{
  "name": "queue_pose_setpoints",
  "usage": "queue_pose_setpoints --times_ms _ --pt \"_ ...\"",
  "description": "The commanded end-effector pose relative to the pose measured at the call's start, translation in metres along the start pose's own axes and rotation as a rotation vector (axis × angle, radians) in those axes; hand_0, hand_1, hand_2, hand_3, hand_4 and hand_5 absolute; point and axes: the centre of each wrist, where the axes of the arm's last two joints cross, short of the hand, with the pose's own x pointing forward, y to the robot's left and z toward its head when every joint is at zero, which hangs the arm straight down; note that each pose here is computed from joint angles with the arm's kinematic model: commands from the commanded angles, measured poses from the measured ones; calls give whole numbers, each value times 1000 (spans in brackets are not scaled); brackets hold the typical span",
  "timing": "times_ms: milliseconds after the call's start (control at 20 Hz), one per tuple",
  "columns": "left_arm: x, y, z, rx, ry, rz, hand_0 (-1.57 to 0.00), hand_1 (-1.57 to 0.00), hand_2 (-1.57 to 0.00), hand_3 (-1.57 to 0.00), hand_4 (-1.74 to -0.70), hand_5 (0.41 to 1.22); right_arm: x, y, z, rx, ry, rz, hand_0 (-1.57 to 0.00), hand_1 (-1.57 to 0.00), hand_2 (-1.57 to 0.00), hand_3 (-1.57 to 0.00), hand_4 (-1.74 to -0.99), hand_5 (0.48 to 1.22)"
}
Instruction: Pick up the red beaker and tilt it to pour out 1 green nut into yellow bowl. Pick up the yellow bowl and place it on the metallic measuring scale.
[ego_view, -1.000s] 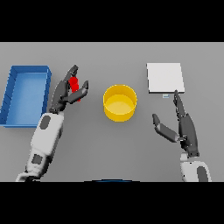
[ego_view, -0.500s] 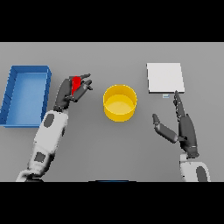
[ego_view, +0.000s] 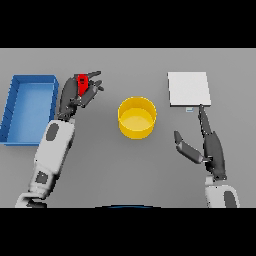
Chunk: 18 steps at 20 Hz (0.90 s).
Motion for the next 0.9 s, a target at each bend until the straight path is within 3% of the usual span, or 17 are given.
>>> queue_pose_setpoints --times_ms 0,250,500,850 --pt "11 -1 -2 -21 -11 -39 -1555 -1555 -1556 -1550 -1721 1114 -1 0 0 7 -4 4 1 1 1 1 -1262 658" --pt "37 -1 -6 -155 9 -308 -1564 -1565 -1565 -1562 -1733 1122 -1 -6 2 1 -11 29 1 1 1 1 -1256 674" --pt "43 -9 -3 -206 28 -446 -1566 -1566 -1566 -1564 -1734 1114 -1 0 1 13 7 30 1 1 1 1 -1254 680" --pt "65 -34 -11 -300 -25 -985 -1570 -1570 -1570 -1570 -1740 1145 1 1 4 10 8 4 1 1 1 1 -1262 694"
